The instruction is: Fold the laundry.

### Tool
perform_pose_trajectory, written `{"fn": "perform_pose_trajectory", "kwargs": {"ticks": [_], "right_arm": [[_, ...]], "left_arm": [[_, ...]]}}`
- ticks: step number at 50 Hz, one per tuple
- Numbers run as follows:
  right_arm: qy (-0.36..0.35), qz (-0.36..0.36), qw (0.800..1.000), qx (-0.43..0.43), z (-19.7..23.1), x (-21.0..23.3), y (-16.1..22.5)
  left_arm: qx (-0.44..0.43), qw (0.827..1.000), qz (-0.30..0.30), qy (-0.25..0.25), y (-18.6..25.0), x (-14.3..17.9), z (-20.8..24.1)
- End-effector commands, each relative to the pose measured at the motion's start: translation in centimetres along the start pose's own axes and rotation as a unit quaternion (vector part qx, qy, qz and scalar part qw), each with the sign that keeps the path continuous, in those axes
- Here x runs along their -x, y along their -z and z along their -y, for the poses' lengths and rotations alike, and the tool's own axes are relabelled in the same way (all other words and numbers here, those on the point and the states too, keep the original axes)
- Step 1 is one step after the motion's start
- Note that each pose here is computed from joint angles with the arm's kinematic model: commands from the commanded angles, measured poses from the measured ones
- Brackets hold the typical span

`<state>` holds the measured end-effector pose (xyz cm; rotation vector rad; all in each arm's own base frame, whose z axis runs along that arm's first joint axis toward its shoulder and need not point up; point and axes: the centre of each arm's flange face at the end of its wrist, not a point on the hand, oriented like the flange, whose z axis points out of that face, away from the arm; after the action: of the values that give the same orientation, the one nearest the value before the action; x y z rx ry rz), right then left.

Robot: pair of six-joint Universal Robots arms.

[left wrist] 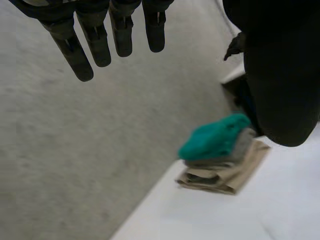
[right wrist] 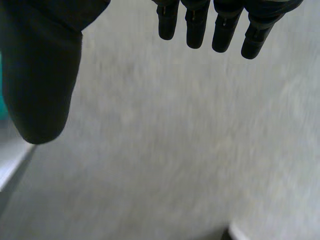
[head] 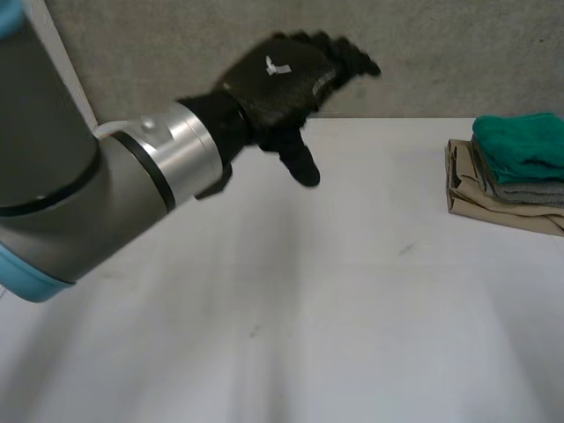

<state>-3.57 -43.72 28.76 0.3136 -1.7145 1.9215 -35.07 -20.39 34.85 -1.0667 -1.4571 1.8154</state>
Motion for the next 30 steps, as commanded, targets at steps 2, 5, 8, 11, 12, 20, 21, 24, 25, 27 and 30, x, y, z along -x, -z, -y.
{"fn": "perform_pose_trajectory", "kwargs": {"ticks": [2, 5, 8, 11, 12, 20, 21, 24, 25, 27, 30], "right_arm": [[-0.039, 0.104, 0.978, -0.177, 10.2, 8.0, 5.2], [-0.045, 0.156, 0.967, -0.198, 11.4, 11.0, 7.7], [-0.057, 0.220, 0.953, -0.198, 11.6, 14.7, 10.8], [-0.066, 0.269, 0.942, -0.187, 11.2, 17.7, 13.6], [-0.066, 0.280, 0.940, -0.183, 10.9, 18.3, 14.3], [-0.030, 0.352, 0.926, -0.130, 7.1, 22.8, 18.4], [-0.020, 0.357, 0.926, -0.122, 6.4, 23.1, 18.8], [-0.008, 0.359, 0.927, -0.113, 5.6, 23.3, 19.1], [-0.003, 0.359, 0.927, -0.109, 5.4, 23.4, 19.2], [0.000, 0.361, 0.927, -0.104, 5.1, 23.5, 19.4], [0.000, 0.362, 0.927, -0.094, 4.4, 23.7, 19.3]], "left_arm": [[-0.046, 0.973, 0.226, -0.026, 1.7, 7.8, 2.5], [-0.027, 0.952, 0.301, -0.043, 2.8, 11.9, 1.4], [0.027, 0.929, 0.361, -0.079, 4.3, 16.8, -1.5], [0.110, 0.909, 0.387, -0.108, 5.1, 20.6, -7.0], [0.131, 0.905, 0.388, -0.114, 5.2, 21.3, -8.5], [0.256, 0.881, 0.351, -0.187, 5.8, 26.7, -21.9], [0.259, 0.883, 0.342, -0.192, 6.0, 27.1, -23.1], [0.258, 0.890, 0.315, -0.205, 6.4, 28.7, -26.7], [0.257, 0.891, 0.311, -0.206, 6.4, 29.0, -27.5], [0.261, 0.896, 0.297, -0.204, 6.3, 29.1, -30.0], [0.263, 0.898, 0.290, -0.200, 6.1, 28.9, -31.6]]}}
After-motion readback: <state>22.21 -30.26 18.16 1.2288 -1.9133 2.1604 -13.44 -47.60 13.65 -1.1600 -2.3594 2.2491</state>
